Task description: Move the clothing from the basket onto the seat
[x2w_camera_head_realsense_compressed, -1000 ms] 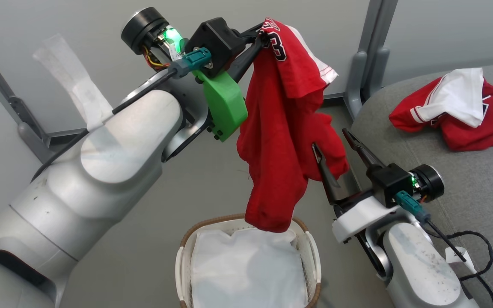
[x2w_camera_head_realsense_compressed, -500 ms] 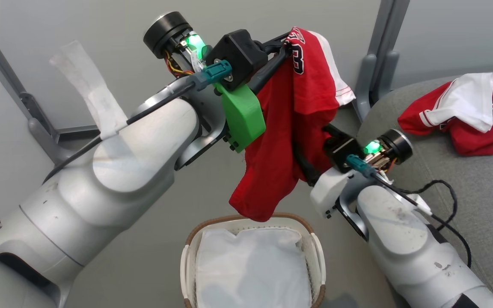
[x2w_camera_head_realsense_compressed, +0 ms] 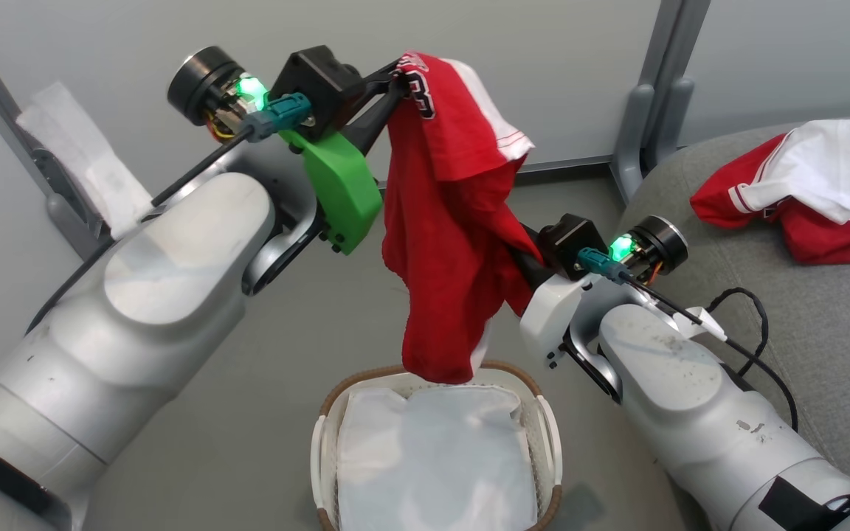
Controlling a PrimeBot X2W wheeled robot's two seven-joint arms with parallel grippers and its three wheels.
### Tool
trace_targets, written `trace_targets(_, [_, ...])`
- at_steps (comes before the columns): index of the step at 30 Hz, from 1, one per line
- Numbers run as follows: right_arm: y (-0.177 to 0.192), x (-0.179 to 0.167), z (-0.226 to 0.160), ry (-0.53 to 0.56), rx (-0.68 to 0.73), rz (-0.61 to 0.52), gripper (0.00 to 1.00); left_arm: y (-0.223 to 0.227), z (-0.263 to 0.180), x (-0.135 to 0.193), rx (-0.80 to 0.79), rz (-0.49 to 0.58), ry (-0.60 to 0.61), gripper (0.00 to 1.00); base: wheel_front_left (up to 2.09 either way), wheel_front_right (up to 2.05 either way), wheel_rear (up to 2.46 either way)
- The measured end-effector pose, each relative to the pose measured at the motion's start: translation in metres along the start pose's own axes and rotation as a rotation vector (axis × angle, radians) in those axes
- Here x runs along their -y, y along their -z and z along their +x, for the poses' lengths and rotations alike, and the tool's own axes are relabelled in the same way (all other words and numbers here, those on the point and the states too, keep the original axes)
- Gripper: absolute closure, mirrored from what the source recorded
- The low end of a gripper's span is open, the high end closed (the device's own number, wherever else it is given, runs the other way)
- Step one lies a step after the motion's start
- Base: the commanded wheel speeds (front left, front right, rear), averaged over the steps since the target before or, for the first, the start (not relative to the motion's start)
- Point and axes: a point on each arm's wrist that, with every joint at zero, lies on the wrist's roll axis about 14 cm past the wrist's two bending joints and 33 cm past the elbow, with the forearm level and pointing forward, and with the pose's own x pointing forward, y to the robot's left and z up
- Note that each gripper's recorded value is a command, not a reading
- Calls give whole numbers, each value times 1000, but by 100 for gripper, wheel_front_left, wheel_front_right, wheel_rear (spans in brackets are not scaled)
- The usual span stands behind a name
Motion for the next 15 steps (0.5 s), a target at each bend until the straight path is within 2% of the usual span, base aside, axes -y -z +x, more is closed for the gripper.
trace_targets(2, [-3, 3, 0, 9, 11, 13, 100, 11, -3, -7, -20, -35, -27, 100, 0, 0, 0])
trace_targets(3, [-5, 5, 0, 14, 18, 20, 100, 16, -3, -9, -26, -55, -38, 71, 0, 0, 0])
trace_targets(4, [-8, 6, 0, 20, 31, 29, 100, 23, -5, -10, -40, -78, -46, 29, 0, 0, 0])
trace_targets(5, [-11, 8, 1, 23, 42, 31, 100, 31, -6, -10, -54, -94, -53, 0, 0, 0, 0])
trace_targets(15, [-10, 38, -6, 101, 59, 50, 100, 78, -19, -11, -98, -208, -115, 0, 0, 0, 0])
